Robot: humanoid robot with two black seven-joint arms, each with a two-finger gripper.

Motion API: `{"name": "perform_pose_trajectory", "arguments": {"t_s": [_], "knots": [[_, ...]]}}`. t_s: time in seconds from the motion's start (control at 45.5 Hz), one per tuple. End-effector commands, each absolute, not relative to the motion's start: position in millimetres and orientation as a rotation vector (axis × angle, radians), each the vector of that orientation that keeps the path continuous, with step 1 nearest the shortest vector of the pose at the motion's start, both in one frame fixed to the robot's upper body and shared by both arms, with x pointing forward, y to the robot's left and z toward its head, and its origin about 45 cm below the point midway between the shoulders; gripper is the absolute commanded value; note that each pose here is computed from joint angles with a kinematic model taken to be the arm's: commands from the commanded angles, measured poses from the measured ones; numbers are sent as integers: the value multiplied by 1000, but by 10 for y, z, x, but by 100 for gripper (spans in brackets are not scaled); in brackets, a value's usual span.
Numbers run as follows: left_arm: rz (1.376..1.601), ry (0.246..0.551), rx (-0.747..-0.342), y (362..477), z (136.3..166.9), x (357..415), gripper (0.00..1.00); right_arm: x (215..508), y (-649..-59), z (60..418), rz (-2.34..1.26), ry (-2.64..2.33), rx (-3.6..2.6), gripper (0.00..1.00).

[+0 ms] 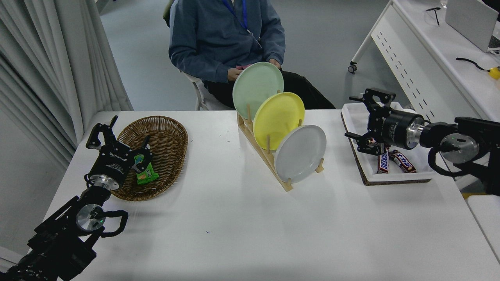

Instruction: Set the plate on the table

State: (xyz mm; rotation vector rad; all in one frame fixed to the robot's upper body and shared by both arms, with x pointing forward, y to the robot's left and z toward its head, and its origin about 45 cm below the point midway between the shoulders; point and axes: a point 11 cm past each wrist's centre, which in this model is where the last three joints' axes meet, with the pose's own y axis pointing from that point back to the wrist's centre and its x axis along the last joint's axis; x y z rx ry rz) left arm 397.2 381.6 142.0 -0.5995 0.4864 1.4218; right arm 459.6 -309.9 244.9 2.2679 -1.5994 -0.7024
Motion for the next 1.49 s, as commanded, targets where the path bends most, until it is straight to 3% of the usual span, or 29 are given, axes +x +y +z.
{"name": "perform_pose_trajectory", "arguments": {"t_s": [0.0, 0.44, 0.901, 1.473], "knots": [[1422, 487, -600, 3816, 1420, 3971, 100, 4590, -2970, 2513, -832, -1682, 2152, 100], [1422, 487, -600, 3816, 1420, 3971, 100, 4653, -2290, 2369, -907, -1572, 2106, 100], [1423, 487, -599, 3820, 1416, 3969, 100, 4888, -2133, 2400, -519, -1489, 2113, 100], [1422, 487, -600, 3816, 1420, 3971, 100, 4776, -1822, 2334, -446, -1224, 2227, 100]]}}
